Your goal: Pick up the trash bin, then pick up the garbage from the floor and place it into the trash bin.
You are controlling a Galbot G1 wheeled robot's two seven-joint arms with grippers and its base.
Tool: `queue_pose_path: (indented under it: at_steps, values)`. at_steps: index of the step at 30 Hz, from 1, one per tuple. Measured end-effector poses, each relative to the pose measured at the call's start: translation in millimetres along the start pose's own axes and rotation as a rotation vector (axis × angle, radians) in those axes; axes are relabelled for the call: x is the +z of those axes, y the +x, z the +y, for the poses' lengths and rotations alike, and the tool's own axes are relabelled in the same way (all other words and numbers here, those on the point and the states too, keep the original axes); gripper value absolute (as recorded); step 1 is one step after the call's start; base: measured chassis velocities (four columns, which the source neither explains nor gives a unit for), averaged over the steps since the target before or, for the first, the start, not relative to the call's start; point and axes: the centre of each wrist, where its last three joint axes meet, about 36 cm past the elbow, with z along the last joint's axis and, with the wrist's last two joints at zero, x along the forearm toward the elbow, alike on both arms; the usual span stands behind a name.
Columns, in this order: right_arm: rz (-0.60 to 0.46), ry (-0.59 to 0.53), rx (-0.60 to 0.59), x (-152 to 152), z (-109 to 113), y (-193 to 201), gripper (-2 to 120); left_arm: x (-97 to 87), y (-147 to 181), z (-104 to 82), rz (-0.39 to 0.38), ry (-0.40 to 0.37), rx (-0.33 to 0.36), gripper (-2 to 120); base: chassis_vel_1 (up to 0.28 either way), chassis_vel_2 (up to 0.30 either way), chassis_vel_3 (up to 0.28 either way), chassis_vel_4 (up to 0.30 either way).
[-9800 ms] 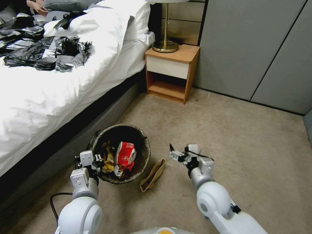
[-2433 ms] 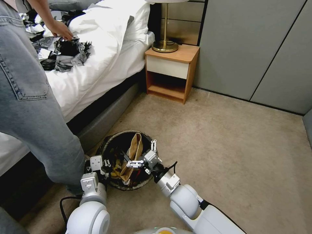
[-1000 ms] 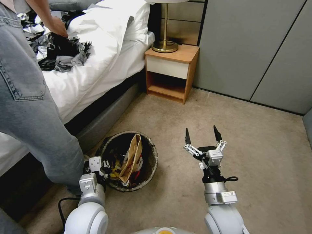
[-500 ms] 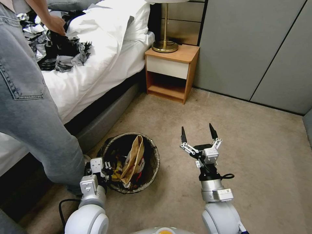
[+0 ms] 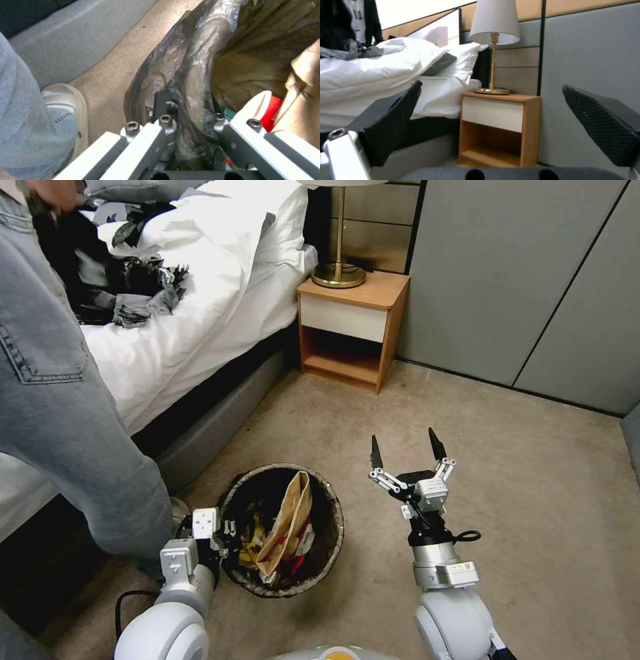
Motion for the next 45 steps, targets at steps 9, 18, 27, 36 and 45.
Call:
queue_pose_path:
  at_steps: [9, 18, 27, 36, 45]
  values:
    - [-0.007, -0.003, -0.017, 1.7, 3.6, -3.3, 100, -0.1, -2.8, 0.3, 0.005, -0.001, 0.005, 1, 0.000, 0.000, 0.000, 0.000]
    - [-0.007, -0.003, -0.019, 2.6, 4.2, -3.4, 100, 2.0, -4.3, -0.5, 0.011, 0.001, 0.005, 1, 0.000, 0.000, 0.000, 0.000]
    - [-0.010, 0.003, -0.015, 2.7, 1.7, -3.6, 100, 3.2, -4.9, -2.6, 0.024, -0.002, 0.004, 1, 0.000, 0.000, 0.000, 0.000]
    - [-0.013, 0.001, -0.018, 2.3, 2.7, -4.3, 100, 3.4, -5.6, -2.4, 0.019, -0.008, -0.001, 1, 0.013, 0.011, 0.011, 0.010]
    - [-0.015, 0.004, -0.022, 2.3, 2.9, -3.6, 100, 5.7, -6.2, -3.3, 0.010, -0.006, -0.007, 1, 0.040, 0.043, 0.051, 0.041]
